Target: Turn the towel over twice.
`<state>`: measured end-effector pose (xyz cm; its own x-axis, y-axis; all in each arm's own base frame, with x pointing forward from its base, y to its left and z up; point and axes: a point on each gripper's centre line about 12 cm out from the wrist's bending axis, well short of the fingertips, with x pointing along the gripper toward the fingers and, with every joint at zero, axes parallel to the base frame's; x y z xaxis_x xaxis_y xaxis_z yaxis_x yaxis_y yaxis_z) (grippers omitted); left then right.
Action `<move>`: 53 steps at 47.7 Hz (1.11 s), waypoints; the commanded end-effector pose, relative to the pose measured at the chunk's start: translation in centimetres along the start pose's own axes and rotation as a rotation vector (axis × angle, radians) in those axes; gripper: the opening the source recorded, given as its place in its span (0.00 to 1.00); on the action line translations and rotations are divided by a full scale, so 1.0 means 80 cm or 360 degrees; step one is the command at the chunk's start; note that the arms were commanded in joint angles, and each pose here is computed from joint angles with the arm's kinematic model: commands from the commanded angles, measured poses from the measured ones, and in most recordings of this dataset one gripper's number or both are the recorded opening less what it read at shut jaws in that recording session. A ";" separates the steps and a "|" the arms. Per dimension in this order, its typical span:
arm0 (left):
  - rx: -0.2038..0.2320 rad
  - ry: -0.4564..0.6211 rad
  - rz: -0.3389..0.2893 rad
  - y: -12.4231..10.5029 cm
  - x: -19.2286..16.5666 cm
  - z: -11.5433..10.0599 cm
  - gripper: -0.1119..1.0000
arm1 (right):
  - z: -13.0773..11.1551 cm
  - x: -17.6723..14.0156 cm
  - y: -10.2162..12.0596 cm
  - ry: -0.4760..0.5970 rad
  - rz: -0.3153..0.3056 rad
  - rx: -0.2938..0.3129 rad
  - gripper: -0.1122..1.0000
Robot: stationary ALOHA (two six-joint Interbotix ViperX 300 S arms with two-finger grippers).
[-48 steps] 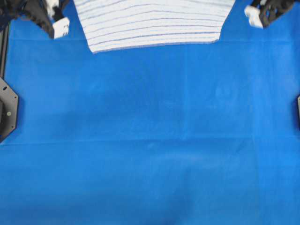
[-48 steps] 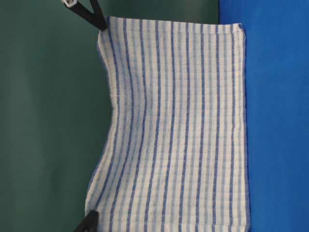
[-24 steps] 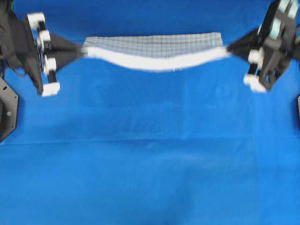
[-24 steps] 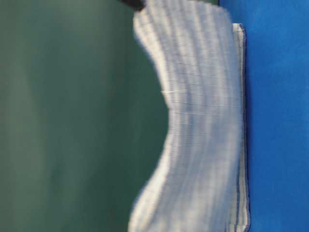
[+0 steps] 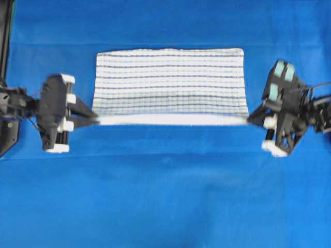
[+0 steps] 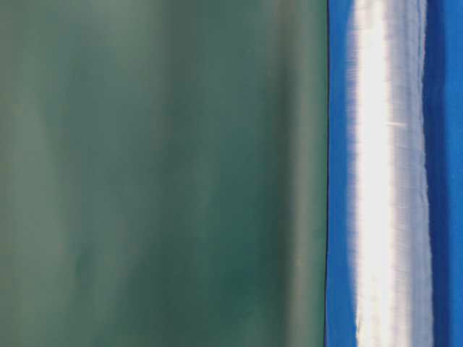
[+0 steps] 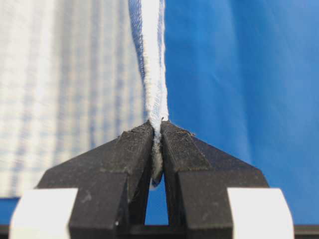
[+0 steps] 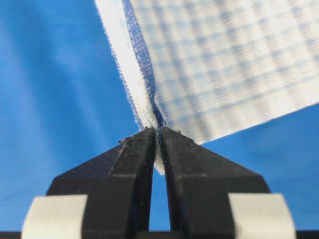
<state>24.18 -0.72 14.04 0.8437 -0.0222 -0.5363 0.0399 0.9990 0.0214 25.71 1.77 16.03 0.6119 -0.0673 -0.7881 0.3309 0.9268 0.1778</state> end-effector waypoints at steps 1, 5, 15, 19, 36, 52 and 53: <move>0.0001 0.0038 -0.0062 -0.014 0.012 0.000 0.13 | -0.002 0.004 0.017 0.0000 0.0074 -0.0007 0.17; -0.0014 0.0088 -0.0109 -0.027 0.022 -0.004 0.13 | -0.009 0.013 0.029 0.0037 0.0104 -0.0003 0.17; 0.0038 0.0146 -0.0214 -0.055 0.036 -0.007 0.13 | -0.019 0.024 0.048 0.0096 0.0135 -0.0011 0.17; 0.0047 0.0157 -0.0239 -0.062 0.038 -0.008 0.13 | -0.022 0.026 0.054 0.0108 0.0146 -0.0026 0.17; 0.0045 0.0162 -0.0248 -0.064 0.036 -0.010 0.13 | -0.026 0.030 0.055 0.0132 0.0137 -0.0021 0.17; 0.0043 0.0170 -0.0248 -0.066 0.041 -0.005 0.47 | -0.028 0.033 0.058 0.0145 0.0136 -0.0029 0.18; 0.0043 0.0172 -0.0247 -0.066 0.041 -0.004 0.51 | -0.028 0.033 0.058 0.0145 0.0136 -0.0029 0.18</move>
<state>25.94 -5.85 11.20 0.7509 -0.1661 -0.6391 0.1764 0.9831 -0.0483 26.70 6.28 12.69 0.5447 0.0314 -0.8380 0.2799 0.9352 0.2170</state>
